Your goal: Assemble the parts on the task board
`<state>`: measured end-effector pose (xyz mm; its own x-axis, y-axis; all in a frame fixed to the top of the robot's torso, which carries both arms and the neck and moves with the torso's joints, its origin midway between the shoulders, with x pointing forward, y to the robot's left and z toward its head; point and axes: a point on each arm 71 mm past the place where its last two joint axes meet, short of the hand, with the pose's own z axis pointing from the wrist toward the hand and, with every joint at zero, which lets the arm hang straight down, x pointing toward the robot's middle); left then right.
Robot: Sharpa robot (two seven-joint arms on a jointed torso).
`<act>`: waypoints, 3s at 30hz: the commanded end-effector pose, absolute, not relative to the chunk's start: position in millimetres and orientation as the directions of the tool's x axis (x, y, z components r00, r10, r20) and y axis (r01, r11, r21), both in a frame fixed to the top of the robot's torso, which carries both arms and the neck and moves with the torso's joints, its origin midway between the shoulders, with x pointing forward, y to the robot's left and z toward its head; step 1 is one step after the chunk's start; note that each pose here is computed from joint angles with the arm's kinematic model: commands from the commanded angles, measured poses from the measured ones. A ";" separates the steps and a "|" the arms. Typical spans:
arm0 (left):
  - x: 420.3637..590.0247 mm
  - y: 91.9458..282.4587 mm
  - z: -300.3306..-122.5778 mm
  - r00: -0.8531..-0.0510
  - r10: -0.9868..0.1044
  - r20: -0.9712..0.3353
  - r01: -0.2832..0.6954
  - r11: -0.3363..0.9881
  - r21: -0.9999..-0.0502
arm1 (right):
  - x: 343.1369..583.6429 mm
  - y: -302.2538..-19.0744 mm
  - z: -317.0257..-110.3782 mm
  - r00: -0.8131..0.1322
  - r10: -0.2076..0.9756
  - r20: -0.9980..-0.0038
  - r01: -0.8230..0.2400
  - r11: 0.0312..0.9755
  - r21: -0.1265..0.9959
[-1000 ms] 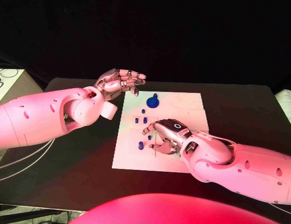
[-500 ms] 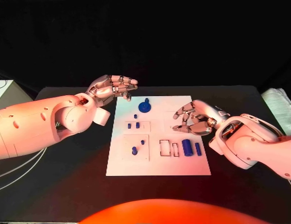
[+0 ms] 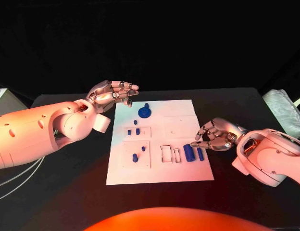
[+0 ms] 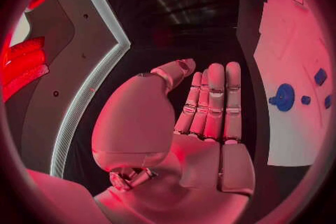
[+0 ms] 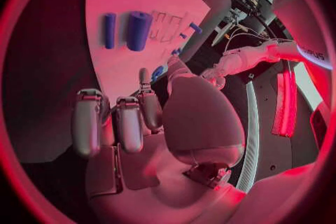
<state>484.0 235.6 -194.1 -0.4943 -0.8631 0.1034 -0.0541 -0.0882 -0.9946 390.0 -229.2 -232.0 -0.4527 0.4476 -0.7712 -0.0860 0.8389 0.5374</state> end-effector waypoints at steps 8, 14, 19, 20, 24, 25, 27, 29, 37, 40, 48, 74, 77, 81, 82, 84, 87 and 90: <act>482.3 234.8 -193.9 -0.513 -0.851 0.108 -0.053 -0.094 -0.994 | 384.9 -228.1 -253.1 -0.453 0.351 -0.820 -0.030 0.913 0.407; 481.9 234.8 -193.8 -0.515 -0.850 0.108 -0.053 -0.094 -0.994 | 384.7 -221.0 -261.0 -0.470 0.338 -0.815 -0.036 0.916 0.400; 481.6 234.7 -193.7 -0.517 -0.849 0.109 -0.053 -0.095 -0.994 | 385.1 -213.8 -267.3 -0.481 0.330 -0.812 -0.044 0.916 0.399; 481.5 234.7 -193.7 -0.517 -0.849 0.109 -0.053 -0.095 -0.994 | 385.2 -212.1 -268.5 -0.483 0.328 -0.812 -0.046 0.916 0.398; 481.3 235.1 -193.6 -0.517 -0.849 0.109 -0.054 -0.095 -0.994 | 385.9 -207.2 -272.5 -0.489 0.321 -0.811 -0.053 0.918 0.394; 481.3 235.3 -193.6 -0.517 -0.849 0.109 -0.054 -0.094 -0.994 | 386.2 -206.3 -273.6 -0.490 0.318 -0.812 -0.054 0.918 0.392; 481.2 235.7 -193.6 -0.516 -0.850 0.109 -0.054 -0.094 -0.994 | 386.5 -204.8 -275.5 -0.493 0.313 -0.811 -0.055 0.920 0.388; 481.1 236.1 -193.6 -0.516 -0.850 0.108 -0.054 -0.094 -0.994 | 386.8 -203.3 -277.7 -0.498 0.303 -0.812 -0.058 0.923 0.380; 480.5 236.4 -193.4 -0.517 -0.849 0.109 -0.056 -0.094 -0.994 | 389.0 -199.8 -287.3 -0.523 0.256 -0.813 -0.062 0.940 0.336; 480.1 235.9 -193.3 -0.519 -0.848 0.110 -0.057 -0.094 -0.994 | 389.3 -198.5 -288.9 -0.524 0.253 -0.813 -0.061 0.941 0.333; 479.9 236.1 -193.3 -0.519 -0.847 0.110 -0.059 -0.094 -0.994 | 387.6 -201.8 -288.3 -0.521 0.412 -0.748 0.047 0.888 0.457; 480.3 234.3 -193.6 -0.518 -0.848 0.110 -0.061 -0.091 -0.994 | 392.9 -172.4 -256.6 -0.593 0.572 -0.567 0.077 0.740 0.668; 480.1 233.7 -193.5 -0.520 -0.847 0.110 -0.062 -0.092 -0.994 | 391.6 -166.1 -262.8 -0.621 0.539 -0.569 0.071 0.762 0.644; 479.9 232.6 -193.4 -0.522 -0.845 0.111 -0.062 -0.093 -0.994 | 389.9 -158.5 -269.7 -0.649 0.476 -0.594 0.041 0.801 0.597; 479.8 232.4 -193.4 -0.523 -0.845 0.112 -0.062 -0.093 -0.994 | 389.9 -156.8 -270.8 -0.649 0.457 -0.608 0.028 0.813 0.581; 479.7 232.1 -193.3 -0.524 -0.844 0.112 -0.062 -0.093 -0.994 | 390.1 -155.2 -271.7 -0.647 0.442 -0.621 0.018 0.823 0.567; 479.6 232.0 -193.4 -0.524 -0.844 0.112 -0.063 -0.093 -0.994 | 390.1 -153.0 -272.6 -0.646 0.423 -0.635 0.006 0.835 0.550; 479.6 231.9 -193.4 -0.524 -0.844 0.112 -0.064 -0.093 -0.994 | 389.9 -151.0 -272.7 -0.643 0.411 -0.646 -0.002 0.842 0.539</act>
